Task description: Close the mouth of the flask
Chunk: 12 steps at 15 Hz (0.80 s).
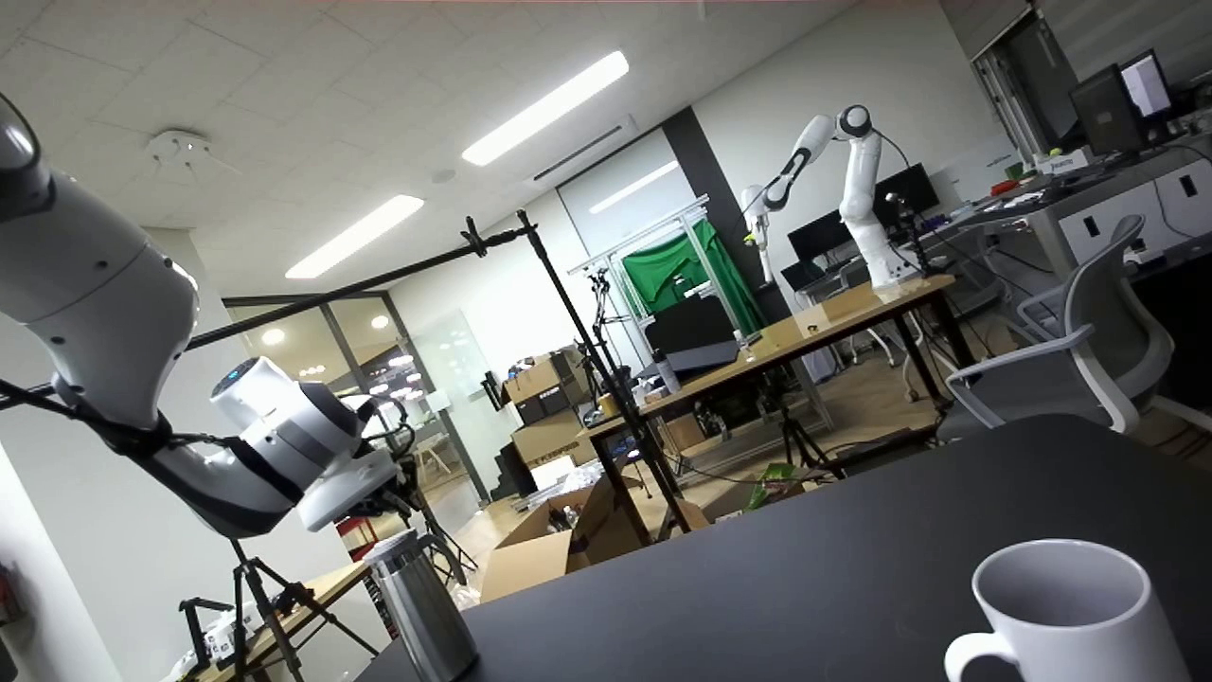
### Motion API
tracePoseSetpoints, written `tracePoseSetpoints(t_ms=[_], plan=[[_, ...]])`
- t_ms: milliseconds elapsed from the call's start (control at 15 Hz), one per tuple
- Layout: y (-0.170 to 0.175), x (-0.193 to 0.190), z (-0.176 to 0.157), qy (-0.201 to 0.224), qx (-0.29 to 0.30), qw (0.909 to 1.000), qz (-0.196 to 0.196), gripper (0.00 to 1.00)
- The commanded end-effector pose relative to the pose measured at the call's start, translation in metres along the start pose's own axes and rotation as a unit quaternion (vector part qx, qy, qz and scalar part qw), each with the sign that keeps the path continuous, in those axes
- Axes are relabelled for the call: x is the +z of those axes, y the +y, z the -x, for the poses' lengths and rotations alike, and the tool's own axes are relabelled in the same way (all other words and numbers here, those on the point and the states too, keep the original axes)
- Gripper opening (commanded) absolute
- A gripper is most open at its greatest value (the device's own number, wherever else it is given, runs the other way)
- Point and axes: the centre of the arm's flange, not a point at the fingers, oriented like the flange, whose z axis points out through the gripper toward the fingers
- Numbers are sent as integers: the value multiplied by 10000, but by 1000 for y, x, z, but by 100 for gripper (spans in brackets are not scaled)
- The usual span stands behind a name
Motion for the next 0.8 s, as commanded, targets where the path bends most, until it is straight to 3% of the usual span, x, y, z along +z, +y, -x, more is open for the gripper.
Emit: tracePoseSetpoints(t_ms=[0,533,733], plan=[[15,-41,-12,-92,-1,9989,452,46],[61,-103,3,-811,381,9929,777,98],[72,-118,16,-1101,595,9892,760,100]])
